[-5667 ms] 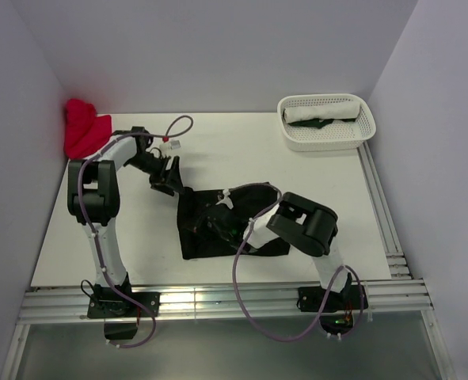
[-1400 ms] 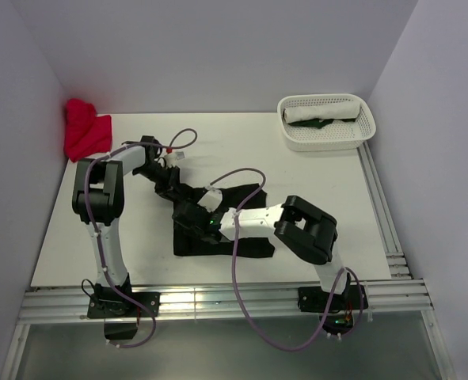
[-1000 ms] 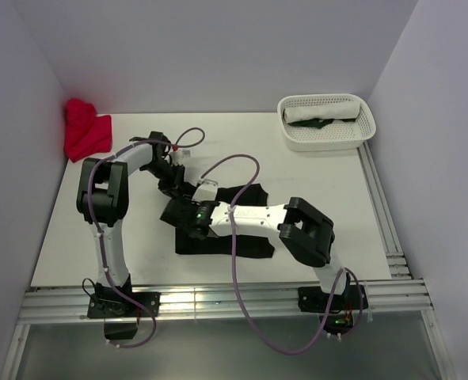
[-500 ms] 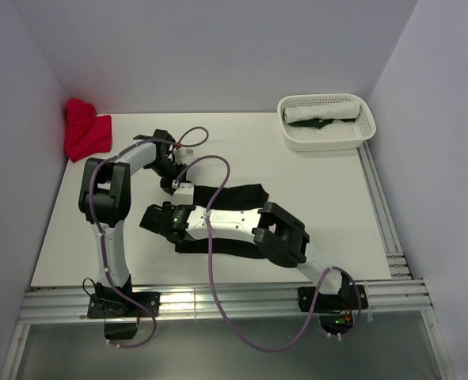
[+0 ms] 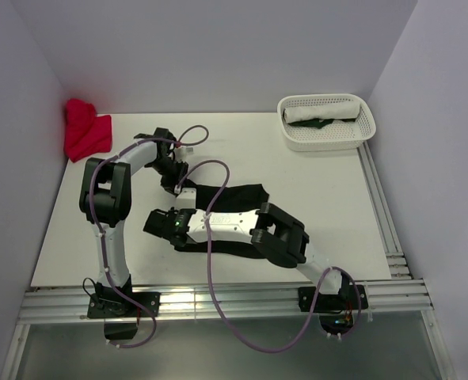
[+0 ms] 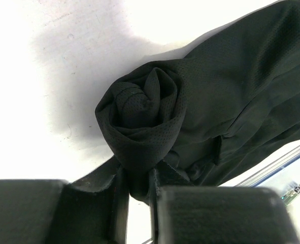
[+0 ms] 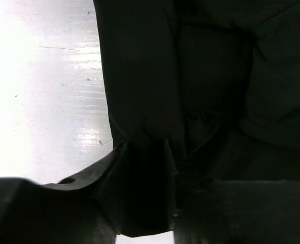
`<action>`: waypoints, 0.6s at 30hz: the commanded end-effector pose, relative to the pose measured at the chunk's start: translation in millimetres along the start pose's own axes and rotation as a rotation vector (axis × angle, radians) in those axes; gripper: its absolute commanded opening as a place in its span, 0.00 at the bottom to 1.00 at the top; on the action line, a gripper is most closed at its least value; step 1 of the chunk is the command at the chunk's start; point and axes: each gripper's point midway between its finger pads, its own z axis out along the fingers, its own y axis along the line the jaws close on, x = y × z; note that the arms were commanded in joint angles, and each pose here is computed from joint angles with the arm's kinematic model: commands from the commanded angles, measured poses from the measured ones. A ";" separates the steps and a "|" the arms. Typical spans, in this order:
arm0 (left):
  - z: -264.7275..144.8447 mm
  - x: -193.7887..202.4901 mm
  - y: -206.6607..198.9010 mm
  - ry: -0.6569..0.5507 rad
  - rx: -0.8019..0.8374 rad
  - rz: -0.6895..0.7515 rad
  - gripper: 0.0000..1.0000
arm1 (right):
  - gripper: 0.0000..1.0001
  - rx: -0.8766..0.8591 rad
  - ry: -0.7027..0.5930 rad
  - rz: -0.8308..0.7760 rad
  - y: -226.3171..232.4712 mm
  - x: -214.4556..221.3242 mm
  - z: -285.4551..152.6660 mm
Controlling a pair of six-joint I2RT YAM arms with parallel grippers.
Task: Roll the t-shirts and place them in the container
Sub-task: Roll the tshirt
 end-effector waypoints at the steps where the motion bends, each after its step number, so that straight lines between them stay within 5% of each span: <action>1: -7.5 -16.5 -9.2 -0.048 0.019 0.023 0.30 | 0.36 -0.021 0.030 0.005 -0.8 10.0 -5.8; 3: -12.3 -20.5 -13.3 -0.065 0.034 0.034 0.45 | 0.29 -0.050 0.033 0.021 1.0 11.1 -6.0; 7: -32.1 -34.2 -27.6 -0.117 0.091 0.066 0.60 | 0.12 -0.159 0.053 0.097 6.4 10.2 -9.4; 12: -68.7 -55.9 -35.1 -0.210 0.178 0.109 0.77 | 0.03 -0.337 0.095 0.209 14.3 5.8 -13.3; 18: -93.9 -52.9 -27.2 -0.260 0.296 0.100 0.78 | 0.00 -0.630 0.146 0.428 15.2 -3.5 -22.3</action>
